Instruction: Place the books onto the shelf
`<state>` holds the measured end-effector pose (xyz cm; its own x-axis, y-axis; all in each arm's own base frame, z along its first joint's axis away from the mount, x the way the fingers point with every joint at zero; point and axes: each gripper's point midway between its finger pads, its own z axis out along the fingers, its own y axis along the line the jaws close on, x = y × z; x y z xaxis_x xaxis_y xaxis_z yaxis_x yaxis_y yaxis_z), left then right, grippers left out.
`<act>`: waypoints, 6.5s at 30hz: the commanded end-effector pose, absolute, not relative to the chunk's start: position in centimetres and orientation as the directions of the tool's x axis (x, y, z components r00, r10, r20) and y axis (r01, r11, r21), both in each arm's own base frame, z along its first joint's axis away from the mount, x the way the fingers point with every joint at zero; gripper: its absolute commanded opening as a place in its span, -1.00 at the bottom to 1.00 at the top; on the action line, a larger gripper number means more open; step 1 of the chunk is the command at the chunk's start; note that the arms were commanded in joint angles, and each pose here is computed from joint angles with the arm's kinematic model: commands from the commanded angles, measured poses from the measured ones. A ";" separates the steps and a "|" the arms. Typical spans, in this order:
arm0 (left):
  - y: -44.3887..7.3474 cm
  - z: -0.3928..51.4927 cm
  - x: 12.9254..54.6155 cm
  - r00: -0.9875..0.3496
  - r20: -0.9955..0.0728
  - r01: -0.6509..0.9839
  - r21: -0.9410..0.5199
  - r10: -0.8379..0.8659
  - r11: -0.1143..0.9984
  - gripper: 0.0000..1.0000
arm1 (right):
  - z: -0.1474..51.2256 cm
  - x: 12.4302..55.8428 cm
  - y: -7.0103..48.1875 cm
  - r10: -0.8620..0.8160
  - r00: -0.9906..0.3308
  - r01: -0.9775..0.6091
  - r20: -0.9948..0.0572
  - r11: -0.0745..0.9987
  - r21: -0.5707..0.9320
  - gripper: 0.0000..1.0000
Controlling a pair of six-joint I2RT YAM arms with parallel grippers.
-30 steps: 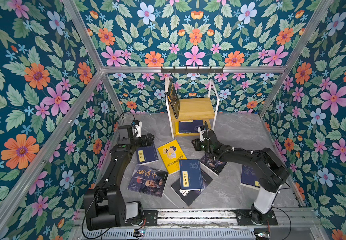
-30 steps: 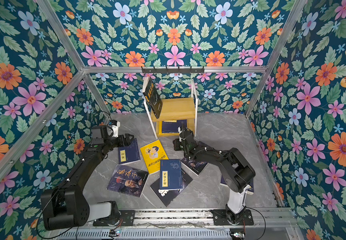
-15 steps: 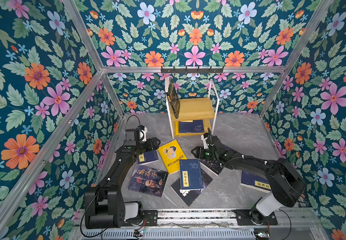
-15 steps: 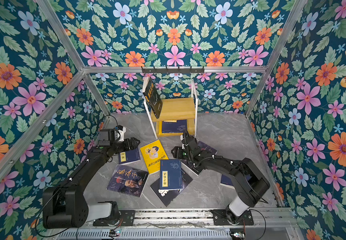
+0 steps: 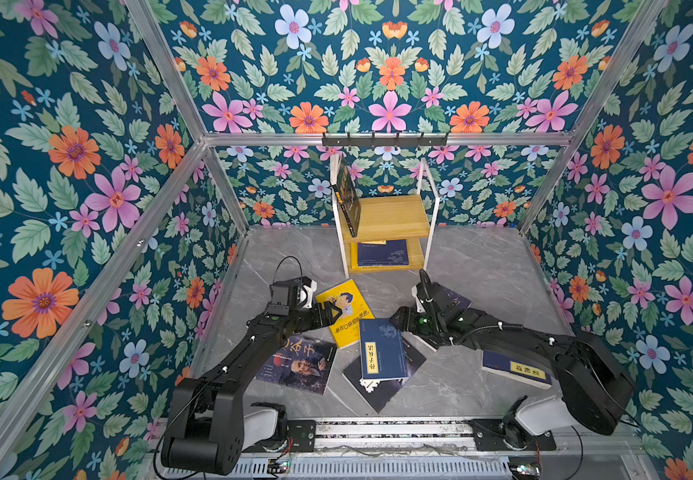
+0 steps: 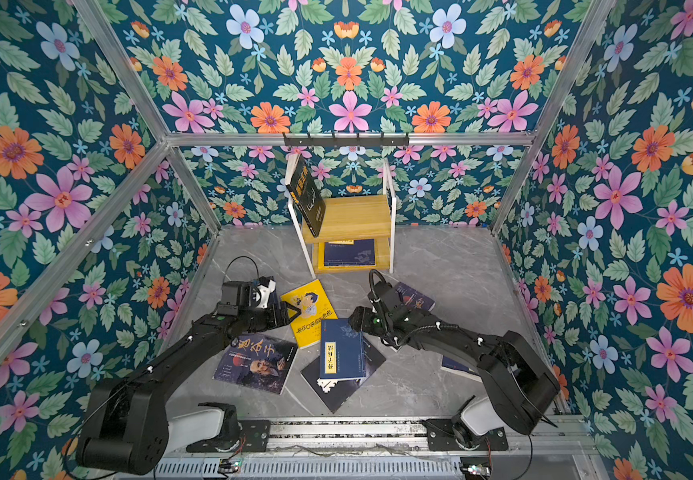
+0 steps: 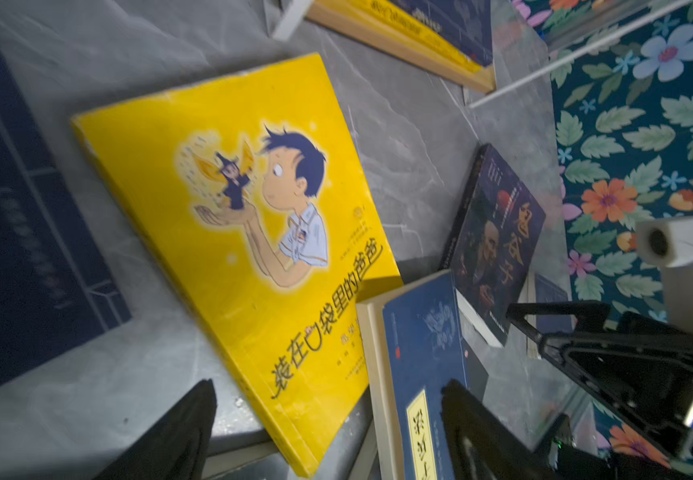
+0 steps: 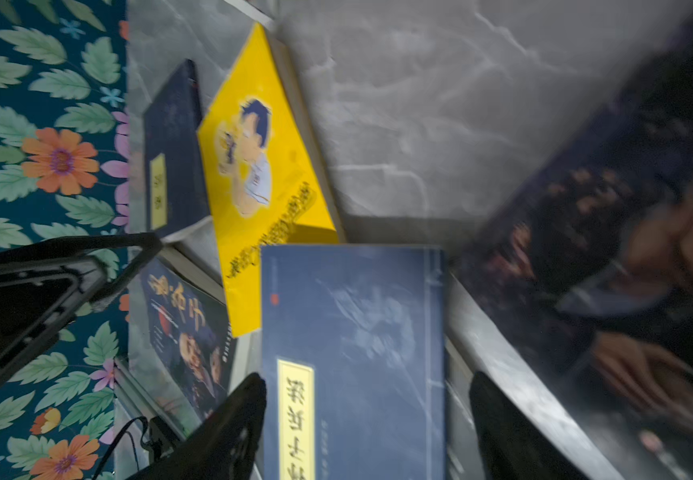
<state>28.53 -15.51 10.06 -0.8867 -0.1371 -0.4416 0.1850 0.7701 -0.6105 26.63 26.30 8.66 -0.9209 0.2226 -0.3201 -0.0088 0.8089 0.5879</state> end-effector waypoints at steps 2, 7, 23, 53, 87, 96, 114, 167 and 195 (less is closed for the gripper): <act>-18.6 10.3 27.5 -0.891 -0.452 0.287 -0.625 -0.037 0.726 0.66 | 7.2 24.4 24.8 0.319 -0.925 0.134 -0.207 0.783 0.608 0.62; -20.3 8.8 25.8 -0.902 -0.430 0.325 -0.615 0.039 0.719 0.46 | 7.2 24.3 24.6 0.330 -0.917 0.124 -0.224 0.769 0.628 0.56; -23.4 6.3 24.1 -0.879 -0.446 0.424 -0.574 0.167 0.700 -0.10 | 5.9 27.5 28.1 0.332 -0.927 0.107 -0.175 0.680 0.725 0.29; -22.7 3.9 24.3 -0.887 -0.431 0.395 -0.526 0.164 0.753 -0.80 | 10.2 27.5 31.2 0.269 -0.947 -0.005 -0.174 0.531 0.847 -0.15; -16.2 20.3 32.6 -0.638 -0.768 0.455 -0.431 -0.052 0.780 0.83 | 22.9 28.3 26.8 0.570 -0.752 -0.063 -0.330 0.437 0.897 -1.00; -16.3 29.0 35.2 -0.494 -0.866 0.505 -0.355 -0.073 0.786 0.99 | 31.8 28.6 22.9 0.749 -0.526 -0.259 -0.403 0.310 0.915 -1.00; -16.1 38.8 32.7 -0.546 -0.630 0.644 -0.737 -0.552 0.204 0.98 | 38.0 34.0 19.1 0.982 -0.189 -0.358 -0.022 -0.048 0.932 -1.00; -20.0 32.3 35.0 -0.724 -0.496 0.473 -0.863 -0.480 0.177 0.90 | 36.8 38.1 30.2 0.934 -0.354 -0.419 0.037 -0.194 0.887 -1.00; -20.0 34.6 34.8 -0.715 -0.474 0.496 -0.862 -0.514 0.106 -0.22 | 33.7 38.2 30.8 0.932 -0.361 -0.370 0.025 -0.168 0.914 -1.00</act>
